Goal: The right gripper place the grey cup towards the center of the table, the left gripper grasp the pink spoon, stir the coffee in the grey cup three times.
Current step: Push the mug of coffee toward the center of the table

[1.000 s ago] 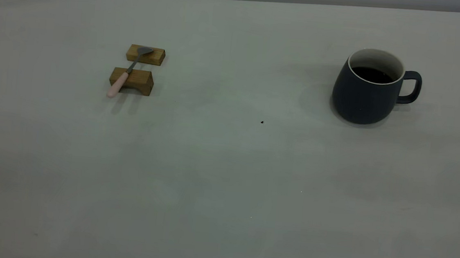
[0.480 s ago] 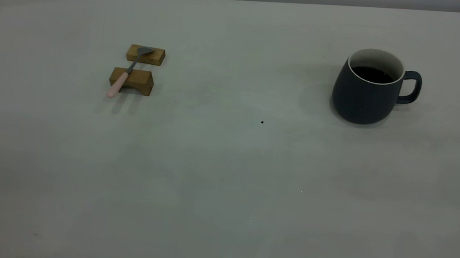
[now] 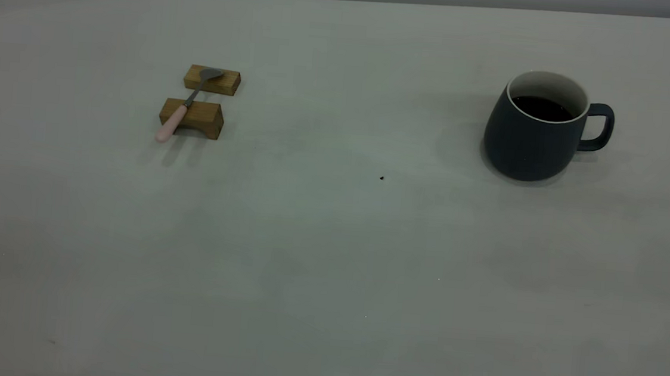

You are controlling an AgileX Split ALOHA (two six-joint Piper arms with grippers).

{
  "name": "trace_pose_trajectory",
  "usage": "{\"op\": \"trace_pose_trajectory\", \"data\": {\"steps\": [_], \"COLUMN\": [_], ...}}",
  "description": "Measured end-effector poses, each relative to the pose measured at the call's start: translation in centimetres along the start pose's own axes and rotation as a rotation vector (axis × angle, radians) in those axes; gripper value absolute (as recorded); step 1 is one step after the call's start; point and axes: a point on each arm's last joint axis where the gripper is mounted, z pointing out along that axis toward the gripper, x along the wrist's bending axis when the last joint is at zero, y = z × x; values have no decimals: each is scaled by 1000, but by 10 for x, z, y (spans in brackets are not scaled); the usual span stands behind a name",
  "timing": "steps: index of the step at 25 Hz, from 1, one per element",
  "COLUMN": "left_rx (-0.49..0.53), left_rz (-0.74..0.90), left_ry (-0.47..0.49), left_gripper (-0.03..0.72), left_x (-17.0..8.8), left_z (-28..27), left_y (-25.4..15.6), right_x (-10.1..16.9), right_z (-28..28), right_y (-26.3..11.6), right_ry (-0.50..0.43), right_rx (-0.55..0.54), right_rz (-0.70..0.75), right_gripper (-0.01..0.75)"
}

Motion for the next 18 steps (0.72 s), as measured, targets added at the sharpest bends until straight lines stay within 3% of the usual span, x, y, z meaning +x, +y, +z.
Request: {"op": "trace_pose_trajectory", "data": {"steps": [10, 18], "left_rx": [0, 1], "left_rz": [0, 0], "left_ry": [0, 0], "left_gripper": [388, 388], "left_x": [0, 0], "left_z": [0, 0], "left_y": [0, 0], "right_x": [0, -4], "right_z": [4, 62], "right_y": [4, 53], "right_ry": [7, 14], "right_rx": [25, 130], "right_rz": [27, 32], "right_gripper": [438, 438]}}
